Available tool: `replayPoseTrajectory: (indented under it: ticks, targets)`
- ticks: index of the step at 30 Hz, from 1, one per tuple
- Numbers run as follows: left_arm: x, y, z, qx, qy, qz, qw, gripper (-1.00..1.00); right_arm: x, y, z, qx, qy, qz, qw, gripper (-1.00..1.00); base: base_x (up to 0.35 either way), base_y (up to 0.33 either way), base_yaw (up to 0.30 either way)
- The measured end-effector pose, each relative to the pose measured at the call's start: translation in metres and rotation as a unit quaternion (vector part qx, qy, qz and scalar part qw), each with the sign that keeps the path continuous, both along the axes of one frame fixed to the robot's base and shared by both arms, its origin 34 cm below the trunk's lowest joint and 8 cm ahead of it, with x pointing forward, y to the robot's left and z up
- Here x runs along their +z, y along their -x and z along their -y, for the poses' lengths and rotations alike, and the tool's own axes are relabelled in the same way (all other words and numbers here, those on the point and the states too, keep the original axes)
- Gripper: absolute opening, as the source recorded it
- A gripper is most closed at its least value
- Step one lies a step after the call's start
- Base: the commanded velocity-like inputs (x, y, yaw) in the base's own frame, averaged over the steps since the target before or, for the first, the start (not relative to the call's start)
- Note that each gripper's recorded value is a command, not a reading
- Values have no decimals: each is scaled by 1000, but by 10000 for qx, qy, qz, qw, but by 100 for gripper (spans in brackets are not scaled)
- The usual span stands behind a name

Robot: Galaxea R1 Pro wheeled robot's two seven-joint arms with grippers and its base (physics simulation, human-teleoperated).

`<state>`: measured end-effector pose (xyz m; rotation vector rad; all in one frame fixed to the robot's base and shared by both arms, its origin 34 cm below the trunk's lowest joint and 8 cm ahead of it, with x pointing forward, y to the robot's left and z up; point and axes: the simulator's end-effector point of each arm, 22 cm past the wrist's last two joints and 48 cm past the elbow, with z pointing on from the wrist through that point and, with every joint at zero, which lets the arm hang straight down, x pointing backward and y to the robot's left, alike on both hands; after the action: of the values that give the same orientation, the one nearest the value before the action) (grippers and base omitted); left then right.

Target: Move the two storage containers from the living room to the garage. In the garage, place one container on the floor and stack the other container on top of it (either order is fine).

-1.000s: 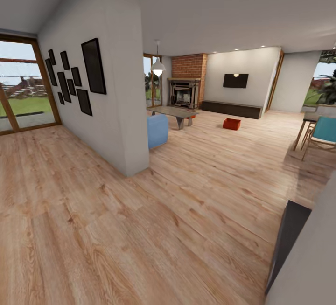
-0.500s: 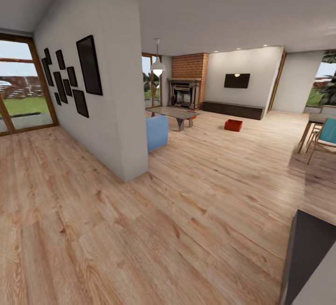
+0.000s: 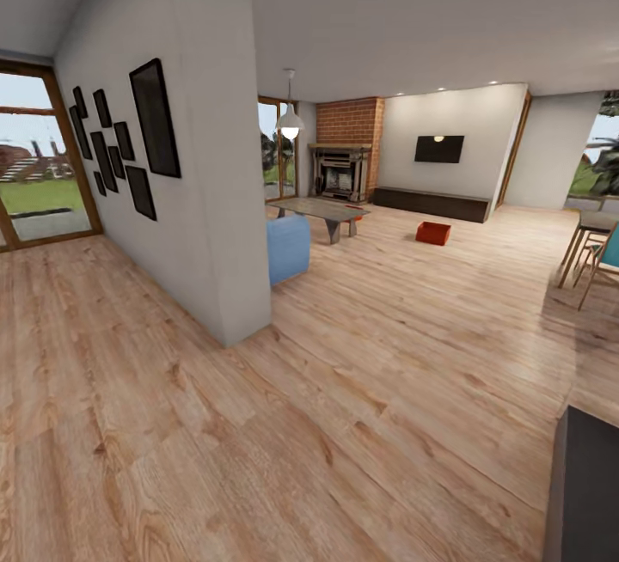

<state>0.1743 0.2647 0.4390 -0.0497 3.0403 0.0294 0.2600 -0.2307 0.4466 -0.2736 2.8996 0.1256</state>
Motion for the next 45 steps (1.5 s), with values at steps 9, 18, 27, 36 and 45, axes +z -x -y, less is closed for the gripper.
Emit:
replayPoseTrajectory:
  ticks: [9,18,27,36,45]
  targets:
    - [0,0,0,0,0,-1,10000,100,0,0,0,-1,0,1,10000,100,322,0,0]
    - [0,0,0,0,0,1,10000,100,0,0,0,0,0,1,10000,100,322,0,0]
    - [0,0,0,0,0,-1,10000,100,0,0,0,-3,3,1,10000,100,322,0,0]
    - [0,0,0,0,0,1,10000,100,0,0,2,-6,16,9,10000,100,322,0,0]
    - [0,0,0,0,0,1,10000,100,0,0,3,-18,16,10,10000,100,322,0,-119]
